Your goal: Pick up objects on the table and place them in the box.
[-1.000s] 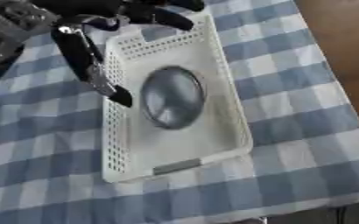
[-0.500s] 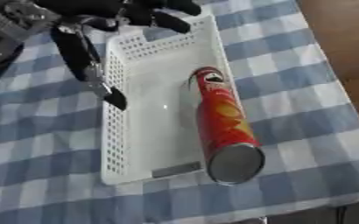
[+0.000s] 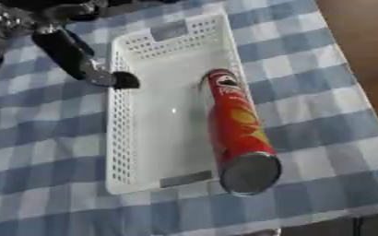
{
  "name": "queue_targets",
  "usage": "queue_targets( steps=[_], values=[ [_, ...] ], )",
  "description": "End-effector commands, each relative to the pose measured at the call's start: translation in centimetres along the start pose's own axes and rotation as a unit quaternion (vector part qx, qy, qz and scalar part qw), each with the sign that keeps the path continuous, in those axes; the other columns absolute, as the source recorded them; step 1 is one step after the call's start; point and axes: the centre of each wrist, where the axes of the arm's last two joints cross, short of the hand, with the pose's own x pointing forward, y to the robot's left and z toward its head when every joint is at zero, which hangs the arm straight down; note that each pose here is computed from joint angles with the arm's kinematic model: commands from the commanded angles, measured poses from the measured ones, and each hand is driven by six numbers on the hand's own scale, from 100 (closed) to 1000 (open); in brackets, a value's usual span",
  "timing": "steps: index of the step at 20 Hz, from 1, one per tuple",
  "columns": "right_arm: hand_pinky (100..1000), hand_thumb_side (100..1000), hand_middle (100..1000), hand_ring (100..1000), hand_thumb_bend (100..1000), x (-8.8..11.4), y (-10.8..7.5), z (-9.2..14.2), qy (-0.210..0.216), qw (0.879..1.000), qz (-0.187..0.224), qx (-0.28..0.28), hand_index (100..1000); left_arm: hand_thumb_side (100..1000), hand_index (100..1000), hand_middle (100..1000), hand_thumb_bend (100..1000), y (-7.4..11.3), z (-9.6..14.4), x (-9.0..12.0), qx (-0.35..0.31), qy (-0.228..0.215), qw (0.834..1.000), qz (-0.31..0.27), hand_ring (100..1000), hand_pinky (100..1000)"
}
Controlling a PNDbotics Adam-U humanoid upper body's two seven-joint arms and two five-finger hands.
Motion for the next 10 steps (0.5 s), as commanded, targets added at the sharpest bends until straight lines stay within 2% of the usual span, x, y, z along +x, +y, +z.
queue_targets(
  steps=[1,5,10],
  values=[
    [344,1000,649,523,100,0.1,-1.2,-0.7,-0.012,1.0,0.02,0.004,820,753,1000,1000,100,1.8,1.6,-0.3,0.053,0.023,0.998,-0.016,950,937],
    [344,1000,650,522,100,0.1,-1.4,-0.6,-0.01,1.0,0.025,0.004,820,773,1000,1000,100,0.9,4.7,-0.3,0.079,0.049,0.995,-0.02,952,942],
    [344,1000,652,523,100,0.1,-1.5,-0.5,-0.008,1.0,0.029,0.004,819,778,1000,1000,100,-1.4,7.9,0.6,0.143,0.107,0.984,-0.012,936,917]
  ],
)
